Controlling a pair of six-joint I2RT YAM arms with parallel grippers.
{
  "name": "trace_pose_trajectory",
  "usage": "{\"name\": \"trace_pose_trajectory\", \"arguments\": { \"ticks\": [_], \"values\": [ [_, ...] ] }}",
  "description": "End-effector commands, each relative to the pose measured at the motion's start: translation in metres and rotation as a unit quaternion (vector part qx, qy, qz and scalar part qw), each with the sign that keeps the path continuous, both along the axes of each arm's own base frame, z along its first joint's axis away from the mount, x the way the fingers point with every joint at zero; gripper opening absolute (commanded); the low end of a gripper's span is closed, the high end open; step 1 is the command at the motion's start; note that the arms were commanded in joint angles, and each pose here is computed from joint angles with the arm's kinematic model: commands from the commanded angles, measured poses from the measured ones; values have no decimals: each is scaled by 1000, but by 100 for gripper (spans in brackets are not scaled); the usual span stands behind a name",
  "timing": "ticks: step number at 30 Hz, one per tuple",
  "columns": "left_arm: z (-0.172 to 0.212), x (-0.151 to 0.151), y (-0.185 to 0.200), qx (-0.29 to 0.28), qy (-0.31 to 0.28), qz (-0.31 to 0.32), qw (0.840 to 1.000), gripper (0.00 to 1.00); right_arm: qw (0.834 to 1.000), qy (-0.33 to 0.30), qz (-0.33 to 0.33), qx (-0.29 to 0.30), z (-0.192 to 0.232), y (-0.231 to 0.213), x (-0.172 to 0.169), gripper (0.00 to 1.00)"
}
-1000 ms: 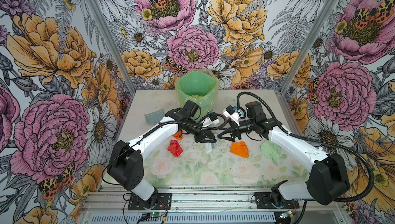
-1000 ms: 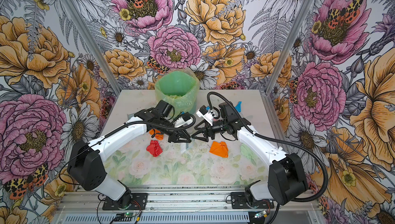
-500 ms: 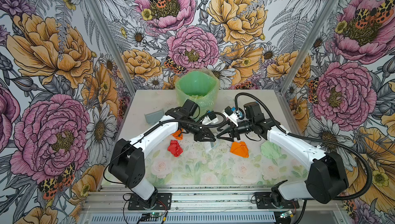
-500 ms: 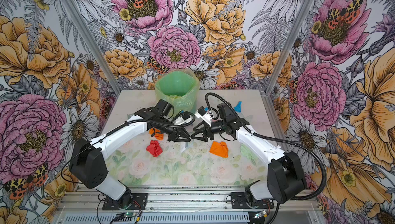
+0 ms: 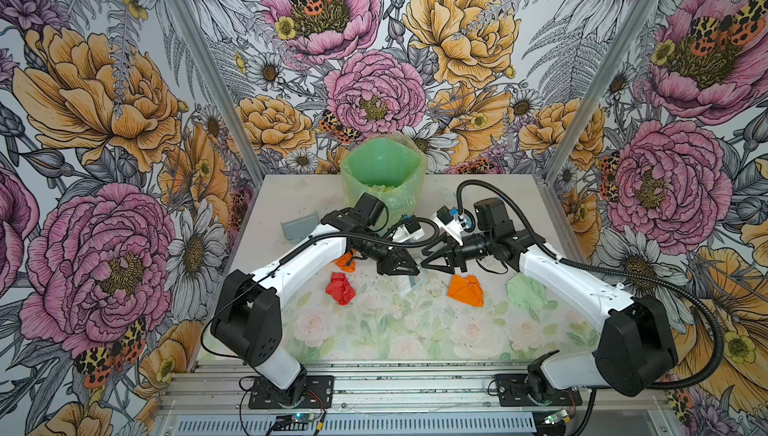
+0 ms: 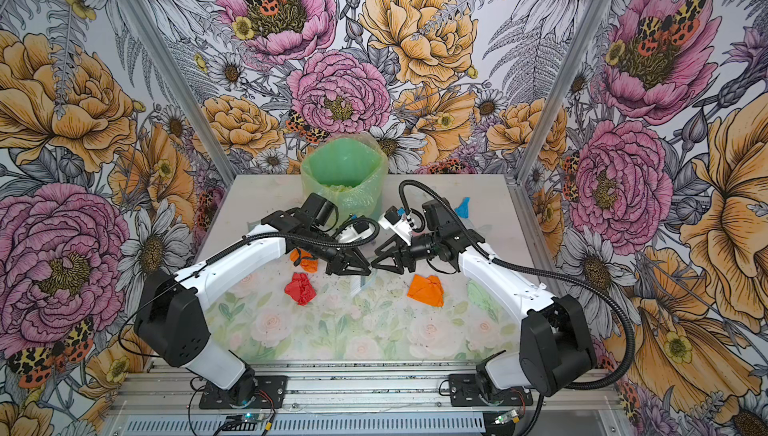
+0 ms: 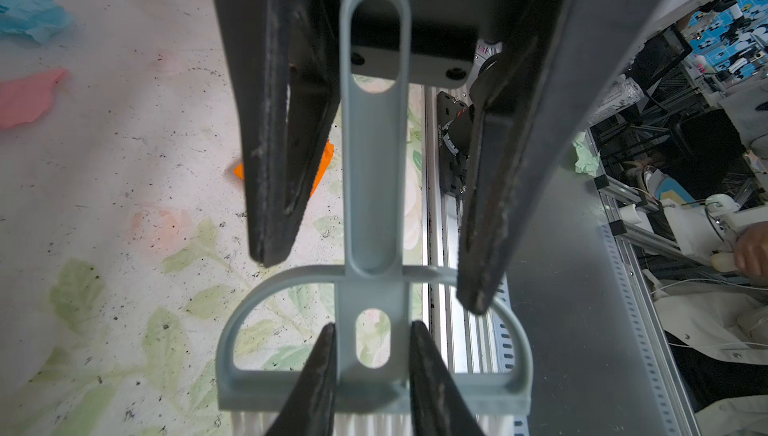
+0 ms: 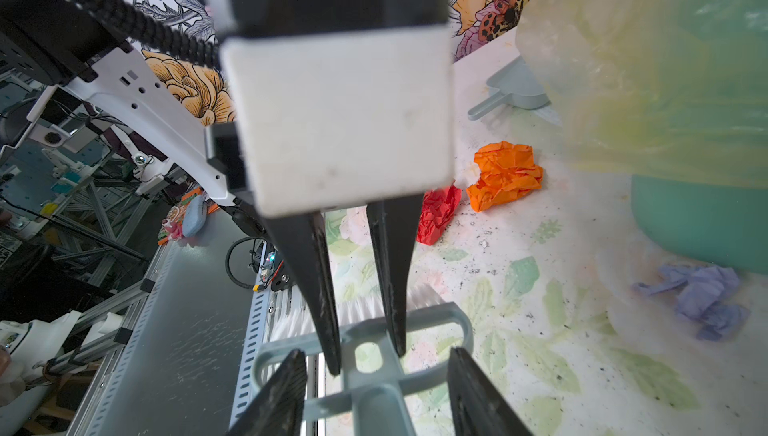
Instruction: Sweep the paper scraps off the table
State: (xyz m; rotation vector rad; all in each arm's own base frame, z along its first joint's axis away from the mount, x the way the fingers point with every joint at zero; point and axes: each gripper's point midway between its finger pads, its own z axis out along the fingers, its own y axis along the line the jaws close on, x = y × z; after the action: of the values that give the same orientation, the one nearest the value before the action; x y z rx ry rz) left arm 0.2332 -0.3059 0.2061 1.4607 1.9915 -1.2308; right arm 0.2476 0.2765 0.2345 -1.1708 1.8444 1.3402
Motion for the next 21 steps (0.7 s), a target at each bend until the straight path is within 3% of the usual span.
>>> {"name": "trace_pose_trajectory", "arguments": {
  "ticks": [1, 15, 18, 20, 21],
  "values": [
    [13, 4, -2, -25, -10, -11, 1000, 0, 1000, -18, 8, 6, 9, 5, 1, 50],
    [16, 6, -1, -26, -13, -7, 1000, 0, 1000, -20, 13, 4, 4, 5, -2, 30],
    [15, 7, -1, -25, -13, -6, 1000, 0, 1000, -21, 14, 3, 3, 5, -2, 19],
    [15, 8, -1, -23, -13, -4, 1000, 0, 1000, -23, 14, 3, 3, 5, -2, 2],
    [15, 8, -1, -23, -14, -4, 1000, 0, 1000, -24, 15, 3, 3, 5, -3, 0]
  ]
}}
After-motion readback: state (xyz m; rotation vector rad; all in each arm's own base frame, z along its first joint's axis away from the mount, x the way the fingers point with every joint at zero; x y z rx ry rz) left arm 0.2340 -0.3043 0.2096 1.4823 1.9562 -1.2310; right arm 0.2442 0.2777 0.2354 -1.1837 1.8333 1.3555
